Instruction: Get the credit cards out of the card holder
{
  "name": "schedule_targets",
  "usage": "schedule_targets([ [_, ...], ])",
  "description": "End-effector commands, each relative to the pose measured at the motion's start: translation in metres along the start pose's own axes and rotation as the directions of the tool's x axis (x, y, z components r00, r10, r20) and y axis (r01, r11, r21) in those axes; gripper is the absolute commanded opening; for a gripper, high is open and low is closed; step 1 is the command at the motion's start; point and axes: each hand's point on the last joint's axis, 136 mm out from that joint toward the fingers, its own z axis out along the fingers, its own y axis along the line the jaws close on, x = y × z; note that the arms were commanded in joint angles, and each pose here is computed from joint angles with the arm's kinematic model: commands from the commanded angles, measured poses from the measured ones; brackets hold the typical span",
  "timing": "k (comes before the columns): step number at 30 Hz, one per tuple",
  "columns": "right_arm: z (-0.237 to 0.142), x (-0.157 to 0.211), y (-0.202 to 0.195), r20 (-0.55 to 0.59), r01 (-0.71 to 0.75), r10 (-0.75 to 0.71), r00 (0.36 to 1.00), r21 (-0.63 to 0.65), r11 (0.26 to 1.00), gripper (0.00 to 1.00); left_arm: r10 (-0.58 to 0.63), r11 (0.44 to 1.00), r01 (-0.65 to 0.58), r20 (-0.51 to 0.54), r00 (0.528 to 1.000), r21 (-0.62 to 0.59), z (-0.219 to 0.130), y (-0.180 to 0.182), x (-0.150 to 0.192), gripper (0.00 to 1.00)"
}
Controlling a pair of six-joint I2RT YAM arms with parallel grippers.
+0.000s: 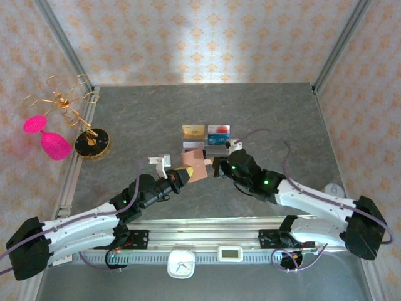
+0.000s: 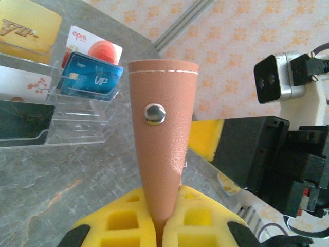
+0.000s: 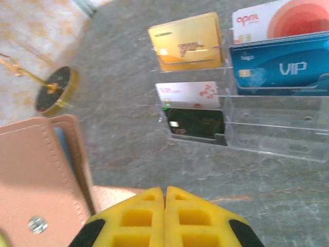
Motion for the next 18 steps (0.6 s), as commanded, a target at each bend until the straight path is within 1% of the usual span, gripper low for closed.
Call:
schedule_targets([
  [1,0.001,0.011,-0.008,-0.043,0.004,-0.004,0.999,-0.011,1.0,0.0,-0.029,0.999,0.029,-0.025,0.999,-0.018,0.003,0.01,0.006,0.0],
  [3,0.004,0.028,-0.013,-0.102,-0.013,0.013,0.995,-0.006,1.0,0.0,-0.057,0.997,0.051,-0.109,0.992,-0.051,0.01,0.021,0.027,0.0],
  [5,0.005,0.043,-0.021,-0.134,-0.039,0.039,0.99,-0.001,0.999,0.0,-0.09,0.994,0.076,-0.186,0.978,-0.084,0.016,0.033,0.049,0.0],
  [10,0.004,0.07,-0.039,-0.173,-0.078,0.083,0.981,0.031,0.996,0.0,-0.195,0.969,0.145,-0.259,0.946,-0.2,0.02,0.068,0.084,0.0],
  [13,0.003,0.081,-0.042,-0.191,-0.073,0.08,0.978,0.042,0.996,0.0,-0.207,0.956,0.131,-0.292,0.933,-0.262,0.025,0.077,0.092,0.0],
  [14,0.004,0.083,-0.043,-0.199,-0.066,0.075,0.977,0.048,0.997,0.0,-0.21,0.95,0.123,-0.301,0.93,-0.286,0.026,0.08,0.094,0.02],
  [16,0.004,0.085,-0.041,-0.204,-0.054,0.063,0.977,0.05,0.997,0.0,-0.213,0.94,0.103,-0.323,0.922,-0.324,0.027,0.086,0.099,0.17],
  [18,0.005,0.086,-0.039,-0.209,-0.047,0.057,0.976,0.052,0.998,0.0,-0.226,0.925,0.092,-0.34,0.913,-0.369,0.026,0.097,0.104,0.25],
])
